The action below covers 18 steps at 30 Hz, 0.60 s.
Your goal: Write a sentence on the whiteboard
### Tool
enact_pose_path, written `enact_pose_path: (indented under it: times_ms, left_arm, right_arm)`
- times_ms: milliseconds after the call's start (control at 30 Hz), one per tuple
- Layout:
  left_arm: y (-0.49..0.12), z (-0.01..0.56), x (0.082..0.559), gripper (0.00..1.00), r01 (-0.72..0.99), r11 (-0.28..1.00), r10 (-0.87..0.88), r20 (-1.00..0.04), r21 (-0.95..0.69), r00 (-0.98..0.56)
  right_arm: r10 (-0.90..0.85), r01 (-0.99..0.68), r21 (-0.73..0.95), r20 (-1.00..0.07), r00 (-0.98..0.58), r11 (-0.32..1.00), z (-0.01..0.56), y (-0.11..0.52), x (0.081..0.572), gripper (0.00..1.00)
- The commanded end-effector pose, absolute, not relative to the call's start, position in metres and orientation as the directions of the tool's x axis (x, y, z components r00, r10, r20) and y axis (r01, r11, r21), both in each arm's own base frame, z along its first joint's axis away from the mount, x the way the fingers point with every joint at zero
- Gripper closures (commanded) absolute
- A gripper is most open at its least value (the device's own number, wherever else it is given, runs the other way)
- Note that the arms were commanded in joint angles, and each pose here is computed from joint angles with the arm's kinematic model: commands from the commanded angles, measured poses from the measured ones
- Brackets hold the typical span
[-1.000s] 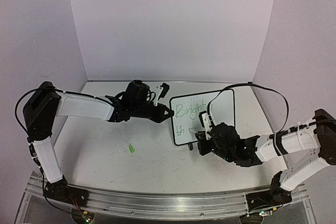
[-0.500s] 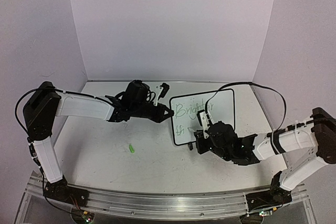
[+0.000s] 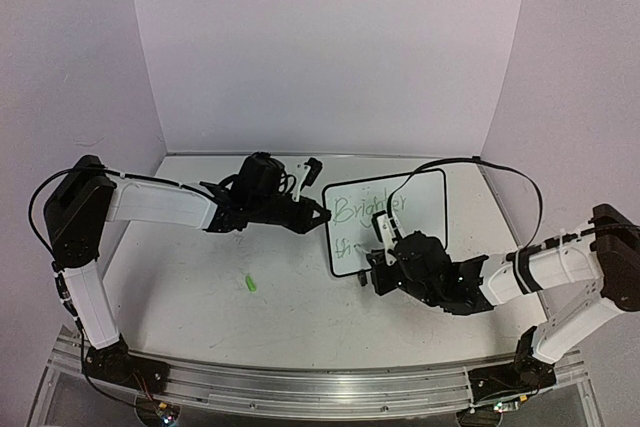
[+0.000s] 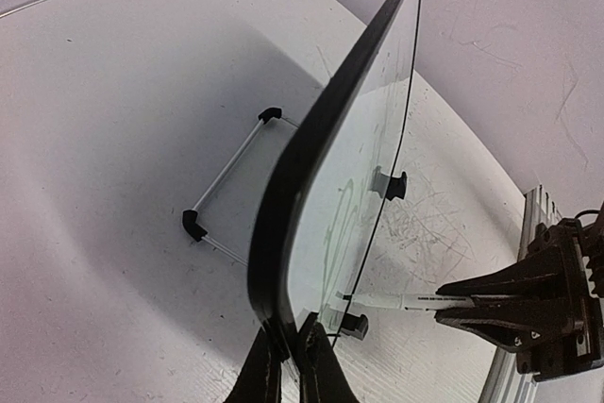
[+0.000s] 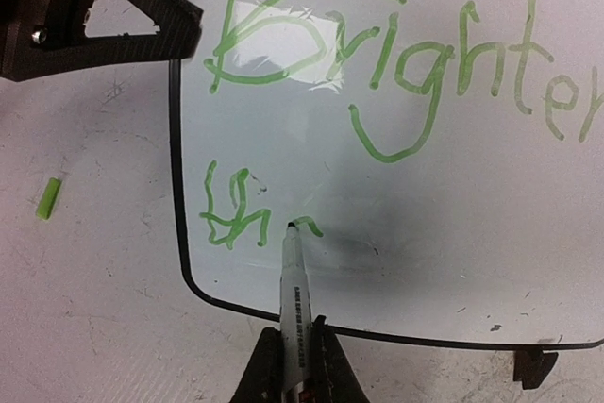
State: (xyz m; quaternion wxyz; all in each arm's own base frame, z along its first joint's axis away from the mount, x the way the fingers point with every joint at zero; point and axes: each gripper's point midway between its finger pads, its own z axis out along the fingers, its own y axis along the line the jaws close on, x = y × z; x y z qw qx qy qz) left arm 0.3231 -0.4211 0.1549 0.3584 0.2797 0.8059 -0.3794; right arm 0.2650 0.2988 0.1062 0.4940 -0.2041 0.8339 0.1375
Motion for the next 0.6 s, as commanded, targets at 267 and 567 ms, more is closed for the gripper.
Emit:
enact_pose_path:
  times_ms: [267, 567]
  left_arm:
    - [-0.409, 0.165, 0.348, 1.00, 0.702, 0.631, 0.171, -0.824, -0.330, -0.541]
    - [-0.409, 0.163, 0.348, 1.00, 0.701, 0.632, 0.172, -0.822, -0.331, -0.543]
  right_arm:
    - [-0.228, -0.469, 0.030, -0.845, -0.484, 0.883, 0.090, 0.297, 0.263, 1.00]
    - [-0.221, -0.432, 0.006, -0.854, -0.472, 0.902, 0.096, 0.287, 0.266, 1.00]
